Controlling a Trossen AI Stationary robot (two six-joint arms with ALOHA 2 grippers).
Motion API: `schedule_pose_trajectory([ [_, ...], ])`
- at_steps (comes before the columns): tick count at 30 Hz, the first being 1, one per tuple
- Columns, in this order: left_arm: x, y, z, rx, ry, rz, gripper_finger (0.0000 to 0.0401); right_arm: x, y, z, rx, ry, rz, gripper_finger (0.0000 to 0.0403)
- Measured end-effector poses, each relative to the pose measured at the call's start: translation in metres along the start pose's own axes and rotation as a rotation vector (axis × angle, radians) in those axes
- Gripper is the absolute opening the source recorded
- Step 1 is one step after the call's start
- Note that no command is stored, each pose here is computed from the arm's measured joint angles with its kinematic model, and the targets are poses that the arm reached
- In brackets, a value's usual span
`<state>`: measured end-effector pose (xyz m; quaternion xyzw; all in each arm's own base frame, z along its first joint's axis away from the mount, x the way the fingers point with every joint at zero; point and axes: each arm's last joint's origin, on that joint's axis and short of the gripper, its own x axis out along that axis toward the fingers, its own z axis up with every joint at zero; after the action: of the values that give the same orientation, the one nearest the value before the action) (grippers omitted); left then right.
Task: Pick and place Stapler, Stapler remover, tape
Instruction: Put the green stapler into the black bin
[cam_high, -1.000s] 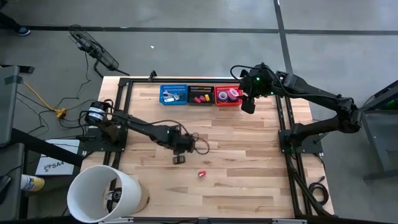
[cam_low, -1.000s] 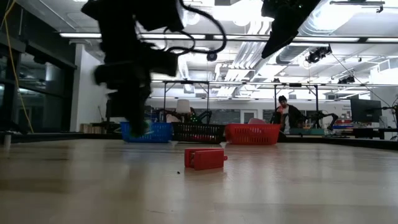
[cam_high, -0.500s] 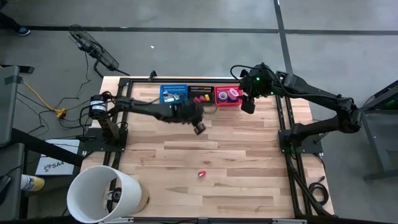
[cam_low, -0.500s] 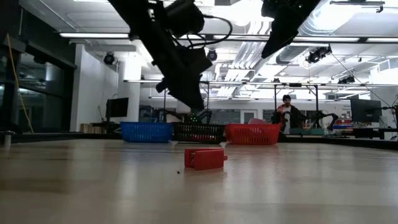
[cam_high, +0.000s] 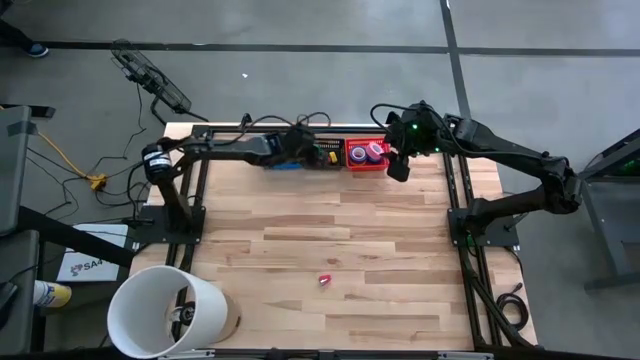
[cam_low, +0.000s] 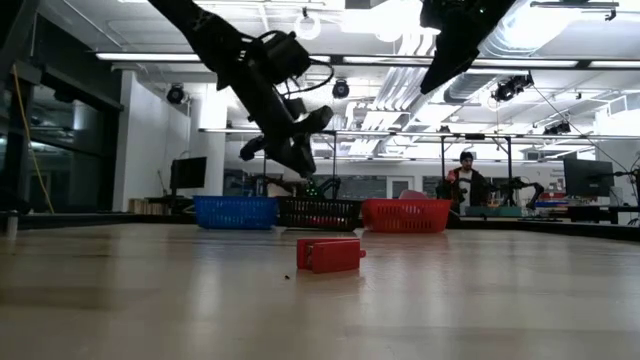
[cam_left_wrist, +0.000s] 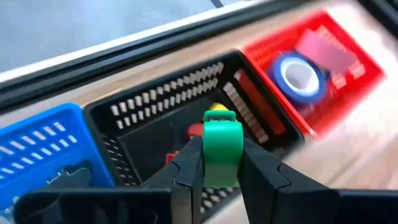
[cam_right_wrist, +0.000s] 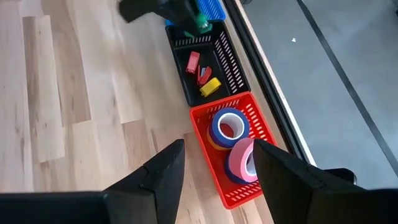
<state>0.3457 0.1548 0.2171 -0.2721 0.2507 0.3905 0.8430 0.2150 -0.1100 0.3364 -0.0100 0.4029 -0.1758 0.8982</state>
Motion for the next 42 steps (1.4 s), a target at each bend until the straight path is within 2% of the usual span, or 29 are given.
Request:
schedule_pose_trajectory([
  [6, 0.014, 0.011, 0.007, -0.175, -0.015, -0.027, 0.0072, 0.000, -0.001, 0.002, -0.003, -0.018, -0.011, 0.0181],
  [12, 0.029, 0.009, 0.011, -0.218, 0.027, -0.034, 0.0072, 0.000, -0.001, 0.003, -0.012, -0.025, -0.013, 0.0181],
  [16, 0.039, 0.005, 0.013, -0.203, 0.111, 0.032, 0.0072, 0.000, -0.001, 0.003, -0.014, -0.025, -0.015, 0.0181],
  [25, 0.052, -0.006, 0.029, -0.169, 0.198, 0.144, 0.0072, 0.000, -0.001, 0.002, -0.014, -0.022, -0.014, 0.0181],
  [30, 0.053, -0.006, 0.029, -0.157, 0.254, 0.203, 0.0072, 0.000, -0.001, 0.002, -0.014, -0.022, -0.014, 0.0181],
  [38, 0.054, -0.007, 0.030, -0.165, 0.249, 0.205, 0.0075, 0.000, -0.001, 0.002, -0.021, -0.018, -0.011, 0.0181],
  [42, 0.054, -0.007, 0.030, -0.168, 0.252, 0.209, 0.0104, 0.000, 0.000, 0.002, -0.021, -0.014, -0.010, 0.0181],
])
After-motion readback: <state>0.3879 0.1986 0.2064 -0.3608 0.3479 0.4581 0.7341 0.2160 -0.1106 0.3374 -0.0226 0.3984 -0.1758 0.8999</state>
